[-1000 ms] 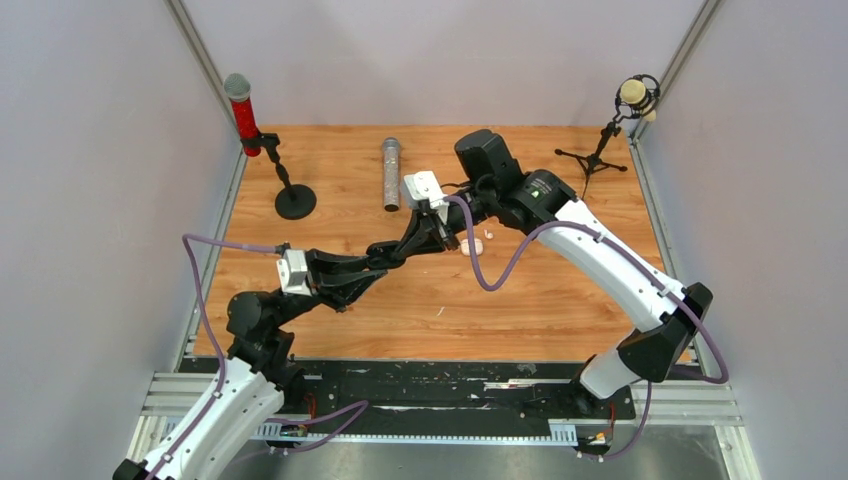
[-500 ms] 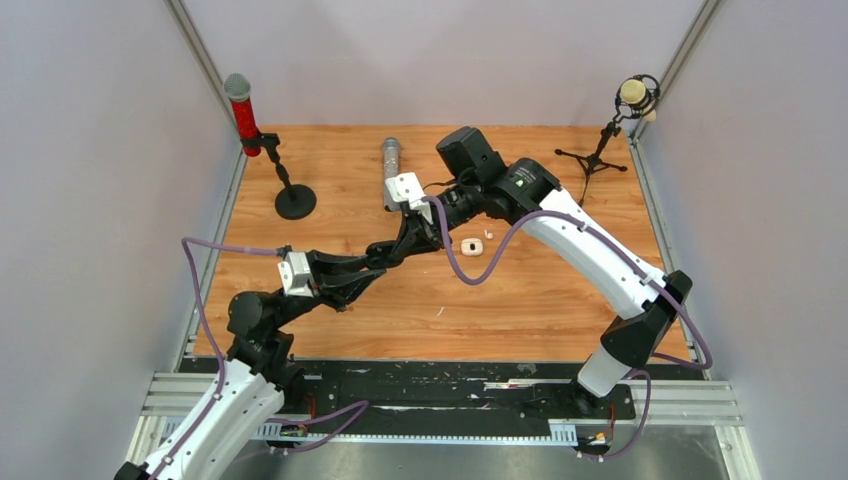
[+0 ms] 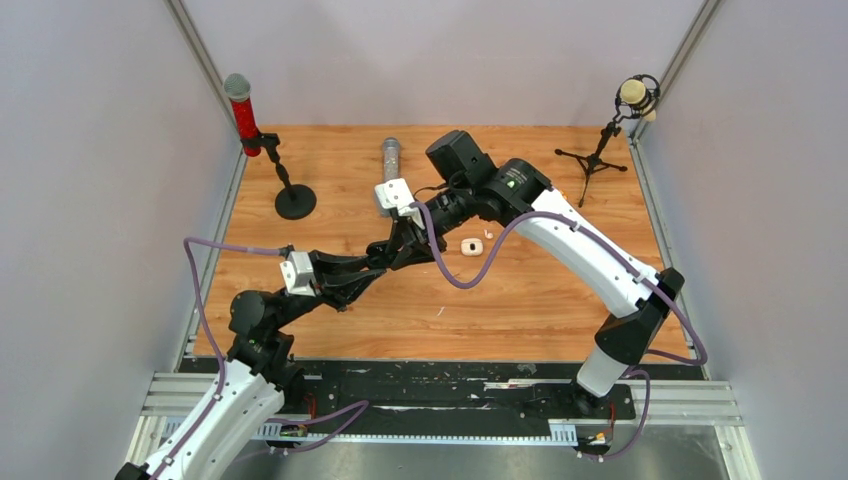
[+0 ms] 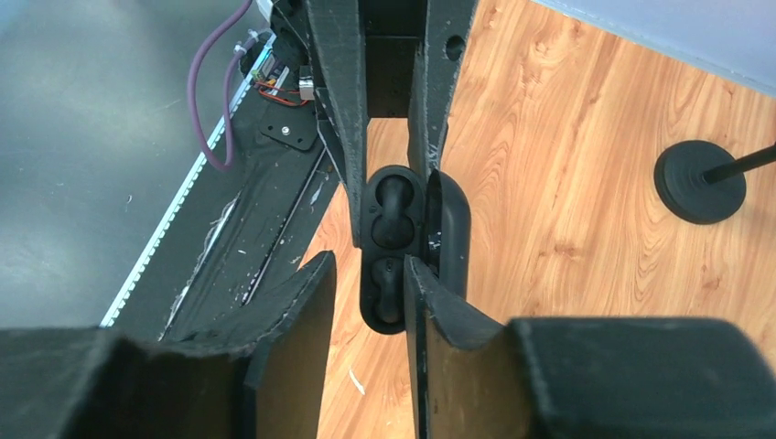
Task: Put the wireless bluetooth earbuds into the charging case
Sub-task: Place the earbud in the charging case.
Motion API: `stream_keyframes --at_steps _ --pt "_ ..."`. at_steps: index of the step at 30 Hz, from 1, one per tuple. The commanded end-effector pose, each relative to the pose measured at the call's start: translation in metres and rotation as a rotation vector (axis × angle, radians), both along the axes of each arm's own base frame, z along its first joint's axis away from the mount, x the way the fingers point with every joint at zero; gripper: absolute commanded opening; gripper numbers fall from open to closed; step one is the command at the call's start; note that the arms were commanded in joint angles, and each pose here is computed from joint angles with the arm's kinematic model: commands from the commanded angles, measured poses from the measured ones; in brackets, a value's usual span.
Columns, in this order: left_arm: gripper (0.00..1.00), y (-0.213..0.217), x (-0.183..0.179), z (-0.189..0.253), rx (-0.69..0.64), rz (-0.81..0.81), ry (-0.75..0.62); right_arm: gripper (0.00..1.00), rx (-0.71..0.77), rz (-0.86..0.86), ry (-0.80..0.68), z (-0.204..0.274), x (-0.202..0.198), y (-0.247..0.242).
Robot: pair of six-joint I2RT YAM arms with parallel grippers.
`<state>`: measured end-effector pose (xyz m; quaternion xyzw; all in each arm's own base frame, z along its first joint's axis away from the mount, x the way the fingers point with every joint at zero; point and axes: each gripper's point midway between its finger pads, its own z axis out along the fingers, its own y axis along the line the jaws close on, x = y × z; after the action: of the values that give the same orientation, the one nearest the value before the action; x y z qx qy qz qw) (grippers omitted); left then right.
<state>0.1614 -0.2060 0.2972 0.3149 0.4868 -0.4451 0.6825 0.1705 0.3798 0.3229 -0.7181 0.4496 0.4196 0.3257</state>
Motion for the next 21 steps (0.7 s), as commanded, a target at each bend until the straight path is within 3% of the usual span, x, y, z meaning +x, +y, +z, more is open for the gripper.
stream_keyframes --at_steps 1,11,21 --pt "0.0 0.003 -0.009 0.025 -0.039 -0.004 -0.104 0.37 0.06 -0.004 -0.062 0.016 0.003 0.007" --pt "0.0 0.003 -0.008 0.025 -0.041 -0.001 -0.095 0.49 0.131 0.012 -0.082 0.035 -0.008 0.001" --pt "0.0 0.003 -0.005 0.023 -0.039 0.003 -0.077 0.5 0.207 0.049 -0.08 0.054 -0.025 -0.007"
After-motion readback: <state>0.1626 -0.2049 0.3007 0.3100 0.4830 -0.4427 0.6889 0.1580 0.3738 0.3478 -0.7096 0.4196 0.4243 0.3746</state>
